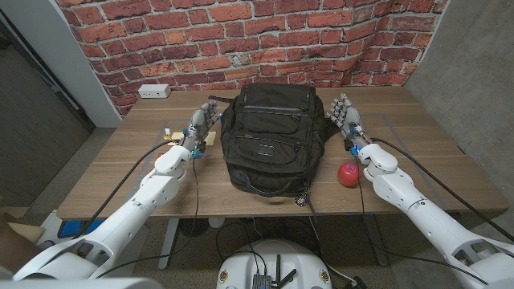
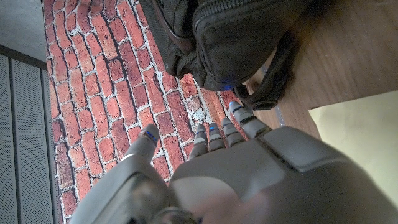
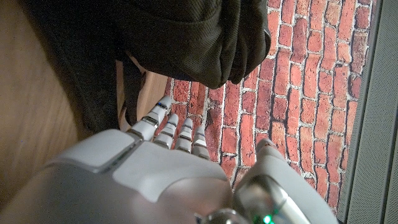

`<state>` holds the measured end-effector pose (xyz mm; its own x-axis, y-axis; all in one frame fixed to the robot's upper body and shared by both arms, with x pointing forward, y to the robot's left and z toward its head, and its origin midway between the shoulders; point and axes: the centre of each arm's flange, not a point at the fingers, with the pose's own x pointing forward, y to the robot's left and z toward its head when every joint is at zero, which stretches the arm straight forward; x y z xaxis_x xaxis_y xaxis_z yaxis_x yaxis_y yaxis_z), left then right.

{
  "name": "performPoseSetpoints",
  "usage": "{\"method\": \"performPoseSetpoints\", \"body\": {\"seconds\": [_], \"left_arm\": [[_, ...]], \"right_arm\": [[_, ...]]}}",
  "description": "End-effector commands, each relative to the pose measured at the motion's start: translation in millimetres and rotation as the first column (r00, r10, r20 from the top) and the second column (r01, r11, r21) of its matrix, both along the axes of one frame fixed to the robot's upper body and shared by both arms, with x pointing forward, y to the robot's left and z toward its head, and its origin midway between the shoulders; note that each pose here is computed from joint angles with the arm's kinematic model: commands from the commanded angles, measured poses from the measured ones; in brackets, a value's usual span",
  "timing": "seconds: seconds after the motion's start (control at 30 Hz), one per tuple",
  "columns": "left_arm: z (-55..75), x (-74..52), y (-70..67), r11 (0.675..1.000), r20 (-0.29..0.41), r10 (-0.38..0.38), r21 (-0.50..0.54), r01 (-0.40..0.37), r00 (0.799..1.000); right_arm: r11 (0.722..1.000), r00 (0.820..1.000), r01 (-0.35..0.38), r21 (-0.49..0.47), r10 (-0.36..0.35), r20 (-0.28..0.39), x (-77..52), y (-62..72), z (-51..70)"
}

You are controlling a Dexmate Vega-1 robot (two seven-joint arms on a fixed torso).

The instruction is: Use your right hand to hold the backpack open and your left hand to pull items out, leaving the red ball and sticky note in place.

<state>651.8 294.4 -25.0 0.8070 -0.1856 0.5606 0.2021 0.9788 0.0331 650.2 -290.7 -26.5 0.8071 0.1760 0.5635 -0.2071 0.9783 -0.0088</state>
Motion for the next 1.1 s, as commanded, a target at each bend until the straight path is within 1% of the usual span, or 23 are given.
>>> {"method": "performPoseSetpoints", "body": {"seconds": [0.03, 0.23, 0.43, 0.63, 0.73, 0.87, 0.97, 1.1], "left_arm": [[6.2, -5.8, 5.7, 0.999, 0.008, 0.035, -0.005, -0.035, 0.999], [11.9, -9.2, 8.9, 0.999, 0.005, 0.039, 0.015, -0.039, 0.999], [11.2, -9.7, 9.7, 0.999, 0.008, 0.045, 0.009, -0.045, 0.999], [8.4, -16.0, 12.8, 0.998, 0.016, 0.067, -0.005, -0.067, 0.998], [6.3, -18.3, 15.2, 0.997, 0.008, 0.075, -0.009, -0.075, 0.997], [5.1, -20.1, 17.3, 0.996, 0.002, 0.086, -0.009, -0.086, 0.996], [4.8, -20.0, 18.1, 0.996, -0.002, 0.087, -0.006, -0.087, 0.996], [5.9, -18.1, 18.2, 0.996, 0.001, 0.09, -0.002, -0.09, 0.996]], "right_arm": [[1.0, 1.0, 0.014, 0.017, -0.014, 0.002, -3.3, -0.7, 0.4], [1.0, 1.0, 0.016, 0.002, -0.016, -0.001, -3.9, -1.7, 3.7], [1.0, 1.0, 0.024, -0.02, -0.024, 0.002, -6.7, -3.7, 8.0], [0.997, 0.999, 0.032, -0.065, -0.032, -0.002, -8.1, -4.0, 12.1], [0.995, 0.999, 0.045, -0.089, -0.045, 0.003, -11.8, -4.4, 13.9], [0.995, 0.999, 0.053, -0.089, -0.052, 0.013, -15.4, -5.6, 14.2], [0.994, 0.998, 0.055, -0.093, -0.053, 0.018, -18.0, -7.1, 14.2], [0.992, 0.998, 0.066, -0.106, -0.062, 0.032, -25.4, -8.0, 14.8]]}}
